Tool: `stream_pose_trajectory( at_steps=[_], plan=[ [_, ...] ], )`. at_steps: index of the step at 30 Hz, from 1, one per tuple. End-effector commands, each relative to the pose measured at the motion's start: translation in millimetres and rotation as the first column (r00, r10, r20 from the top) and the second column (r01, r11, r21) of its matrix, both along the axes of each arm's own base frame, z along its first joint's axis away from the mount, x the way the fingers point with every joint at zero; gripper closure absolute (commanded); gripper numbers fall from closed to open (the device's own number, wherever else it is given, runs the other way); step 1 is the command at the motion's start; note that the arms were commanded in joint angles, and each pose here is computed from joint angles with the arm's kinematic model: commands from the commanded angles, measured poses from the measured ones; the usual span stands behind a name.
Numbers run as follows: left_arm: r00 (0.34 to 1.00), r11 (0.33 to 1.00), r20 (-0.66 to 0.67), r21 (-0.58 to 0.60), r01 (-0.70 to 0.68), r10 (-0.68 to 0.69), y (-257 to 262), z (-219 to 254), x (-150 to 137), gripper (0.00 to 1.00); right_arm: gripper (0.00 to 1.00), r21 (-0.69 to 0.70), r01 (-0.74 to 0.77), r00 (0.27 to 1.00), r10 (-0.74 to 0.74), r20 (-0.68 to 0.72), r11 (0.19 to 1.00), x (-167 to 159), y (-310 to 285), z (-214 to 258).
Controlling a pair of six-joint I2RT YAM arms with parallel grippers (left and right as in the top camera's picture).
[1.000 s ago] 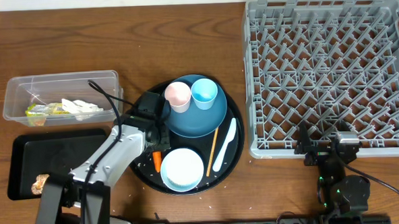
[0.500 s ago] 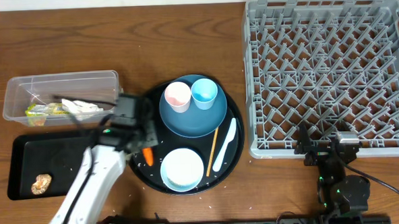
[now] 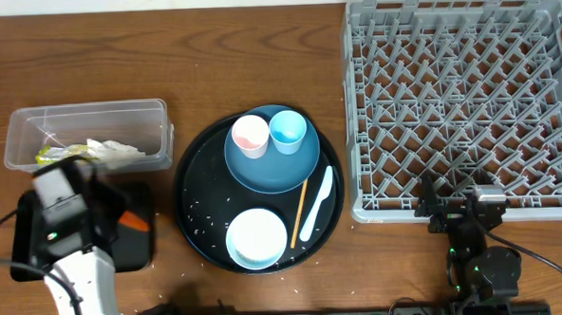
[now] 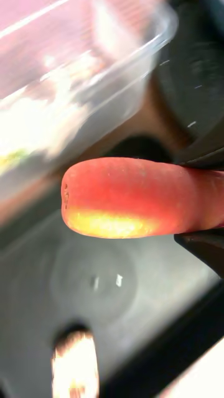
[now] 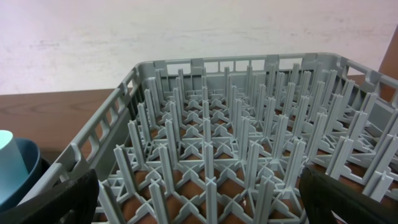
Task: Sort waste into correct bins and load items into the dishwasher rack
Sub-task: 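Carry the carrot with the left gripper and release it on the black tray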
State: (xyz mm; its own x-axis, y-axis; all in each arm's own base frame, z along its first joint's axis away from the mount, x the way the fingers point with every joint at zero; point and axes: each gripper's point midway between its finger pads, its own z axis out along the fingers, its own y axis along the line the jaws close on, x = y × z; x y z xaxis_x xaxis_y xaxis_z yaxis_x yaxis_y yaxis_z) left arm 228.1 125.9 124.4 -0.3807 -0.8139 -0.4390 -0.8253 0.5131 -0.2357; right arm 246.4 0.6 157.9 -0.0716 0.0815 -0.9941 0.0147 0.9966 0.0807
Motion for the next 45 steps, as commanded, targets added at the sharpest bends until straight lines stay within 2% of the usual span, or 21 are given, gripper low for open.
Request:
stream_pose_trajectory(
  at_steps=[1,5,8,16,24,26,27,32,35,41,45],
  plan=[
    [0.984,0.984,0.014,-0.014,-0.176,0.176,31.6,3.5,-13.0,0.79,0.01,0.004,0.011,1.0,-0.011,0.001,1.0,-0.1,-2.2,-0.6],
    [0.945,0.943,-0.021,-0.06,-0.327,0.327,57.1,-12.8,-27.0,0.79,0.01,0.004,0.011,1.0,-0.011,0.001,1.0,-0.2,-2.2,-0.7],
    [0.93,0.927,-0.058,-0.073,-0.367,0.364,70.6,-28.7,-28.8,0.79,0.01,0.004,0.011,1.0,-0.011,0.001,1.0,-0.2,-2.2,-0.7],
    [0.921,0.918,-0.089,-0.085,-0.387,0.38,93.4,-64.4,-12.7,0.79,0.01,0.004,0.011,1.0,-0.011,0.001,1.0,-0.2,-2.2,-0.5],
    [0.923,0.921,-0.036,-0.064,-0.385,0.383,106.5,-65.6,0.9,0.78,0.01,0.004,0.011,1.0,-0.011,0.001,1.0,-0.2,-2.2,-0.7],
    [0.923,0.921,-0.023,-0.059,-0.384,0.383,108.6,-64.1,3.1,0.41,0.01,0.004,0.011,1.0,-0.011,0.001,1.0,-0.2,-2.2,-0.7],
    [0.924,0.922,-0.018,-0.058,-0.384,0.383,109.3,-63.5,3.9,0.34,0.01,0.004,0.011,1.0,-0.011,0.001,1.0,-0.1,-2.2,-0.6],
    [0.924,0.923,-0.001,-0.052,-0.382,0.383,110.9,-58.3,5.8,0.31,0.01,0.004,0.011,1.0,-0.011,0.001,1.0,-0.1,-2.2,-0.6],
    [0.933,0.932,0.054,-0.081,-0.352,0.357,106.7,-45.2,15.6,0.31,0.01,0.004,0.011,1.0,-0.011,0.001,1.0,-0.2,-2.2,-0.7],
    [0.937,0.968,0.245,-0.112,-0.226,0.248,84.1,15.2,42.9,0.26,0.01,0.004,0.011,1.0,-0.011,0.001,1.0,-0.2,-2.2,-0.7],
    [0.935,0.989,0.329,-0.106,-0.101,0.131,42.7,52.9,49.5,0.26,0.01,0.004,0.011,1.0,-0.011,0.001,1.0,-0.2,-2.2,-0.7]
  ],
)
